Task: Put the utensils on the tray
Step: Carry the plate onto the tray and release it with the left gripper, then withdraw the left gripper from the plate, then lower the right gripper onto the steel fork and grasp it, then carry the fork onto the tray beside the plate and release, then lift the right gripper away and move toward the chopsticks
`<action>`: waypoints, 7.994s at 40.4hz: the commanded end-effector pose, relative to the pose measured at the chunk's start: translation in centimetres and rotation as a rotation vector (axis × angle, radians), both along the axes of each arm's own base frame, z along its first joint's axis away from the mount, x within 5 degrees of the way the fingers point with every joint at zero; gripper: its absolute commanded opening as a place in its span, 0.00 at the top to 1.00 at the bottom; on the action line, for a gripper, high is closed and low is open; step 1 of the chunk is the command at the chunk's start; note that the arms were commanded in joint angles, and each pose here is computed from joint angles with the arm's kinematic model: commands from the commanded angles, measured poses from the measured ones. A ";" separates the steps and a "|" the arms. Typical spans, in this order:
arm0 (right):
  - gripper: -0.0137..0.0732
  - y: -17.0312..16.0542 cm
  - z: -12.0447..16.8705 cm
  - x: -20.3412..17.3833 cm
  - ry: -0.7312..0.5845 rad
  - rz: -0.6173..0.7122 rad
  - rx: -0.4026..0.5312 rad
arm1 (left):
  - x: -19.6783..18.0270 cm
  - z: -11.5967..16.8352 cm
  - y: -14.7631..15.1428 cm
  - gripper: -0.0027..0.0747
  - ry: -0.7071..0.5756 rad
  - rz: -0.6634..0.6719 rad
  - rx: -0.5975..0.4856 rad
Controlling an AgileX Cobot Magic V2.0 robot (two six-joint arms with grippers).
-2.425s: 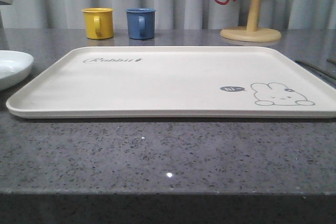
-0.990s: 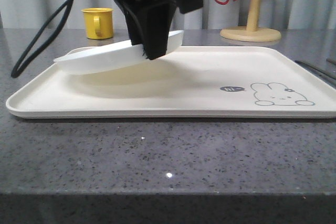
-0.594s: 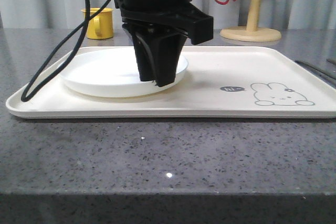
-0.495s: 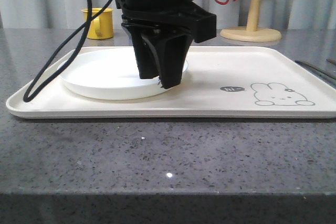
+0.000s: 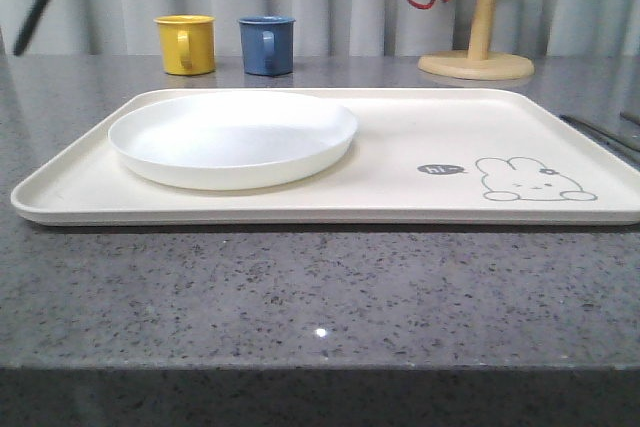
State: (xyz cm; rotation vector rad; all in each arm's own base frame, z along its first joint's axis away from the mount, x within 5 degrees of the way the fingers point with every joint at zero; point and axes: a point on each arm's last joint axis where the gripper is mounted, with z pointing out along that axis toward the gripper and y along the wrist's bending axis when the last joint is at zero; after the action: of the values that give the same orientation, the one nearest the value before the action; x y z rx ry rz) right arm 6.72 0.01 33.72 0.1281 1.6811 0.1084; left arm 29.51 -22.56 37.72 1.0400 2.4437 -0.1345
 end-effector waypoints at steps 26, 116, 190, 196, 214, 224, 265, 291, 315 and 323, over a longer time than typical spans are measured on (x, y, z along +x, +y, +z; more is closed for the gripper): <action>0.11 -0.1 1.7 0.1 -0.093 -0.007 -0.008 | -11.1 -0.8 19.1 0.99 -0.475 0.515 -0.349; 0.42 3.3 -0.7 22.8 0.846 0.175 -0.135 | -23.7 -6.5 21.5 0.99 -0.890 0.464 -0.479; 0.68 2.4 -6.3 26.3 1.015 0.111 -0.052 | -23.7 -6.5 21.5 0.99 -0.890 0.464 -0.479; 0.79 2.4 -5.8 26.1 1.002 0.111 -0.051 | -23.7 -6.5 21.5 0.99 -0.890 0.464 -0.479; 0.79 3.1 -1.1 24.7 0.940 0.134 -0.059 | -23.7 -6.5 21.5 0.99 -0.890 0.464 -0.479; 0.79 9.4 2.8 22.8 0.925 0.170 -0.095 | -23.7 -6.5 21.5 0.99 -0.890 0.464 -0.479; 0.79 19.5 -4.7 27.2 0.982 0.137 0.033 | -23.7 -6.5 21.5 0.99 -0.889 0.465 -0.481; 0.50 19.1 -2.6 27.3 0.993 0.090 -0.014 | -23.7 -6.5 21.5 0.99 -0.889 0.465 -0.481; 0.50 11.6 3.7 27.4 1.045 0.198 -0.089 | -23.7 -6.5 21.5 0.99 -0.889 0.465 -0.481; 0.50 5.6 5.2 25.8 1.025 0.117 -0.086 | -23.7 -6.5 21.5 0.99 -0.889 0.465 -0.481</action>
State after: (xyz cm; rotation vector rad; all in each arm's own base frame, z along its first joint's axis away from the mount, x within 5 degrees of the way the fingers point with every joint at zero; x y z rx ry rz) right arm 35.45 8.36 36.09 -0.0056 2.7080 0.0938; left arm 5.80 -1.05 29.77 0.2281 1.7334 -0.0654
